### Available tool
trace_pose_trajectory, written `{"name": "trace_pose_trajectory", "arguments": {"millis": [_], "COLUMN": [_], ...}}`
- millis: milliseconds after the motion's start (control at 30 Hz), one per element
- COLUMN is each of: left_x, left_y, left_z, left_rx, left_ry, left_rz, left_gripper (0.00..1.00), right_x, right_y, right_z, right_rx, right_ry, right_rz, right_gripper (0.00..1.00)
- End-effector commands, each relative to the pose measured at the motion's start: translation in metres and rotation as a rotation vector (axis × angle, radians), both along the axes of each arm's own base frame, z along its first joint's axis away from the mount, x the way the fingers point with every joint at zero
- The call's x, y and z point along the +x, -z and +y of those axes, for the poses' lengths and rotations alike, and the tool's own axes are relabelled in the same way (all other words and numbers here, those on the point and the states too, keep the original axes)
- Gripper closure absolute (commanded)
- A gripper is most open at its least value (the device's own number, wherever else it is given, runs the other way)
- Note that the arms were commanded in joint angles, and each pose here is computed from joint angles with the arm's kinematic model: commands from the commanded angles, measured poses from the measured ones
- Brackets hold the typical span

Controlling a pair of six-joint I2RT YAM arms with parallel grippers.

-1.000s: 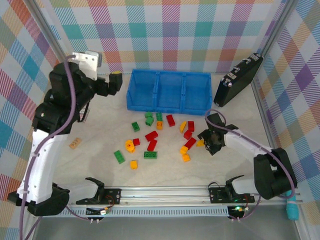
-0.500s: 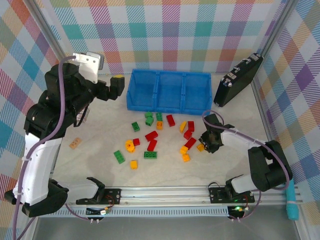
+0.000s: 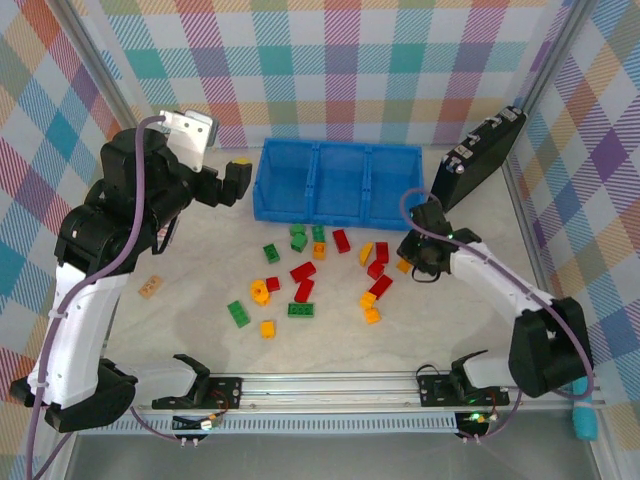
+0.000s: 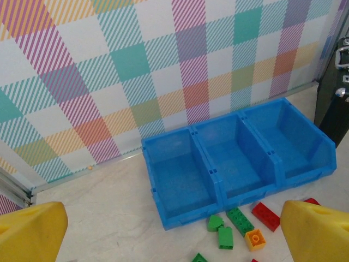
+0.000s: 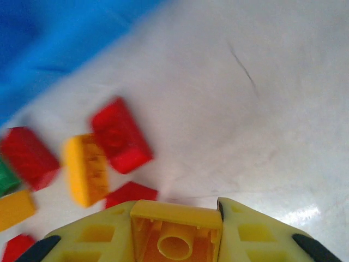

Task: Sort the legos into containers by color
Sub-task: Pick up the lego from the middle-right of the table, then place the lego in the container.

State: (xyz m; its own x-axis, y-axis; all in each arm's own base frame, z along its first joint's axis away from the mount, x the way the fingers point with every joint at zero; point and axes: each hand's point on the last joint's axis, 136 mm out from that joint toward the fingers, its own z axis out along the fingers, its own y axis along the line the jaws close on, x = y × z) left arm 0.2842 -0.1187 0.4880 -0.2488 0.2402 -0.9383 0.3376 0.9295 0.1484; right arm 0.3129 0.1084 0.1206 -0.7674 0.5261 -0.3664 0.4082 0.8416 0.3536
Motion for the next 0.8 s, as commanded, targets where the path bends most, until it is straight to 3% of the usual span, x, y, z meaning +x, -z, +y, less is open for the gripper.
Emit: {"name": "trace_pose_trajectory", "arguments": {"millis": [0,133,300,567,767], "left_x": [-0.01,-0.009,-0.009,-0.003,0.002], "left_y": [-0.002,0.003,0.003,-0.001,-0.006], "left_z": [-0.005,-0.009,-0.016,-0.022,-0.02], "left_rx": [0.016,0.02,0.009,-0.026,-0.026], "left_ry": [0.055,0.073,0.107,0.104,0.078], "left_rz": [-0.006,0.014,0.032,0.059,0.047], "left_gripper": [0.0,0.0,0.0,0.0,0.0], "right_x": [0.014,0.046,0.097,0.182,0.211], "right_y": [-0.054,-0.09,-0.094,-0.046,-0.003], "right_z": [-0.002,0.009,0.022,0.026,0.036], "right_rx": [-0.167,-0.251,-0.334,-0.487,-0.479], "right_ry": [-0.216,-0.35,-0.405,-0.379,-0.402], "right_rz": [-0.107,-0.177,-0.205,-0.206,-0.129], "right_gripper": [0.7,0.7,0.7,0.69,0.64]}}
